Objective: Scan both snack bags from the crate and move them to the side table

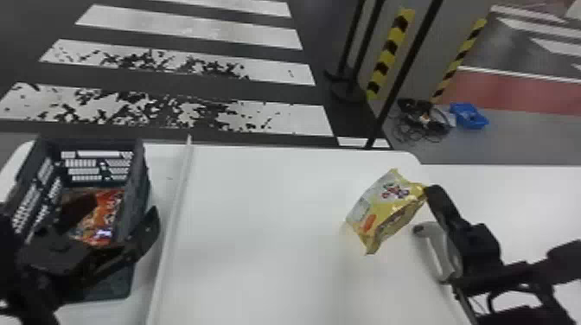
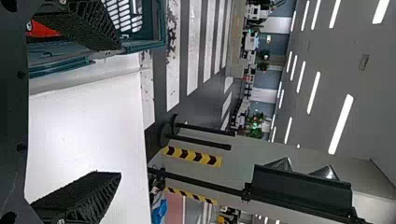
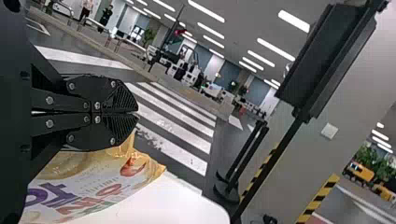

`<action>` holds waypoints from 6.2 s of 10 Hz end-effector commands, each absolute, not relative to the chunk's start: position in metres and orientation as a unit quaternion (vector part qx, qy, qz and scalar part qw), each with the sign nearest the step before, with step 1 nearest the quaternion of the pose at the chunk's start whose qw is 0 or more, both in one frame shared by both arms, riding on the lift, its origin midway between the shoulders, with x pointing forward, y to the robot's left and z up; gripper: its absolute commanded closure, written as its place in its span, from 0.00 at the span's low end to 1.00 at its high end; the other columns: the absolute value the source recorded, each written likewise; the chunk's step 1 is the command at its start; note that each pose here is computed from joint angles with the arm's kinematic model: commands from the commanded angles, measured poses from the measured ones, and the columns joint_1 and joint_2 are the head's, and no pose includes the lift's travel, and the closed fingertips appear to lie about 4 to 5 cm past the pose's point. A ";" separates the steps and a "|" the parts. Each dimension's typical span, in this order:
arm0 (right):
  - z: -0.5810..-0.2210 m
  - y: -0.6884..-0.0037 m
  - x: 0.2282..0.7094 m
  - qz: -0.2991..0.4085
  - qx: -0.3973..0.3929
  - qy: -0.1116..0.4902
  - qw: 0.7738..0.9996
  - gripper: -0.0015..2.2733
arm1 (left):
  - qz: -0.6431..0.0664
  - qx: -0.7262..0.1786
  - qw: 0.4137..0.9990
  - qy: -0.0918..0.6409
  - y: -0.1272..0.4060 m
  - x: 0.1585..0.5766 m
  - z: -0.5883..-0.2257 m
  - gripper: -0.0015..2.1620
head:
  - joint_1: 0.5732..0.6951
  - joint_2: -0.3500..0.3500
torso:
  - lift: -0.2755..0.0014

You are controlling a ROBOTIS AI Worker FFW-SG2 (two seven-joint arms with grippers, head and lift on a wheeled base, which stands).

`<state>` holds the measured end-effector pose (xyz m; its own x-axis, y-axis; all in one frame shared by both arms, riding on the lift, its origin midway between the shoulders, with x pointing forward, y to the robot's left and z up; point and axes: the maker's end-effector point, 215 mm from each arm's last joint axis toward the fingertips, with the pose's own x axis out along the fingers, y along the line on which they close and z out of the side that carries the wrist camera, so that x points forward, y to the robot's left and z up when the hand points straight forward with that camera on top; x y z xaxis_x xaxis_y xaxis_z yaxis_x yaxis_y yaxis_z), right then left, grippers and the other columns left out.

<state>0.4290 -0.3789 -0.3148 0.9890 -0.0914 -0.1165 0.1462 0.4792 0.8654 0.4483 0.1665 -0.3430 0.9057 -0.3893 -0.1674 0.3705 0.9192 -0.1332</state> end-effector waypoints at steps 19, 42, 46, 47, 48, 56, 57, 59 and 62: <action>-0.407 -0.347 0.374 -0.139 0.264 0.118 0.947 0.03 | -0.199 -0.060 0.975 0.077 0.153 0.452 -0.344 0.02 | 1.00 0.08 | 0.65; -0.462 -0.476 0.449 -0.018 0.009 0.197 0.980 0.00 | -0.154 -0.048 0.984 0.075 0.211 0.450 -0.359 0.02 | 1.00 0.13 | 0.65; -0.494 -0.530 0.448 -0.011 0.005 0.229 0.973 0.00 | -0.144 -0.050 0.985 0.077 0.227 0.451 -0.371 0.02 | 1.00 0.01 | 0.65; -0.498 -0.536 0.451 -0.004 0.023 0.226 0.974 0.00 | -0.143 -0.050 0.985 0.076 0.228 0.452 -0.372 0.02 | 1.00 0.00 | 0.65; -0.499 -0.538 0.455 0.002 0.023 0.224 0.974 0.00 | -0.143 -0.049 0.985 0.076 0.229 0.453 -0.372 0.02 | 1.00 0.00 | 0.65; -0.529 -0.539 0.435 0.033 0.036 0.259 0.965 0.02 | -0.156 -0.054 0.983 0.077 0.214 0.460 -0.375 0.02 | 1.00 0.00 | 0.65; -0.533 -0.533 0.435 0.039 0.036 0.264 0.963 0.06 | -0.157 -0.054 0.983 0.077 0.213 0.460 -0.375 0.02 | 1.00 0.00 | 0.65; -0.552 -0.528 0.427 0.042 0.044 0.301 0.952 0.82 | -0.158 -0.055 0.983 0.076 0.212 0.460 -0.374 0.02 | 1.00 0.00 | 0.65; -0.549 -0.528 0.428 0.033 0.038 0.297 0.954 0.99 | -0.158 -0.055 0.983 0.074 0.211 0.460 -0.373 0.02 | 1.00 0.00 | 0.65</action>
<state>0.4271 -0.5301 -0.5512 0.8180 0.0806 -0.5695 -0.0354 0.9953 0.0900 0.4600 0.2117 -0.3741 0.9390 -0.3180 -0.1306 0.3016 0.9444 -0.1309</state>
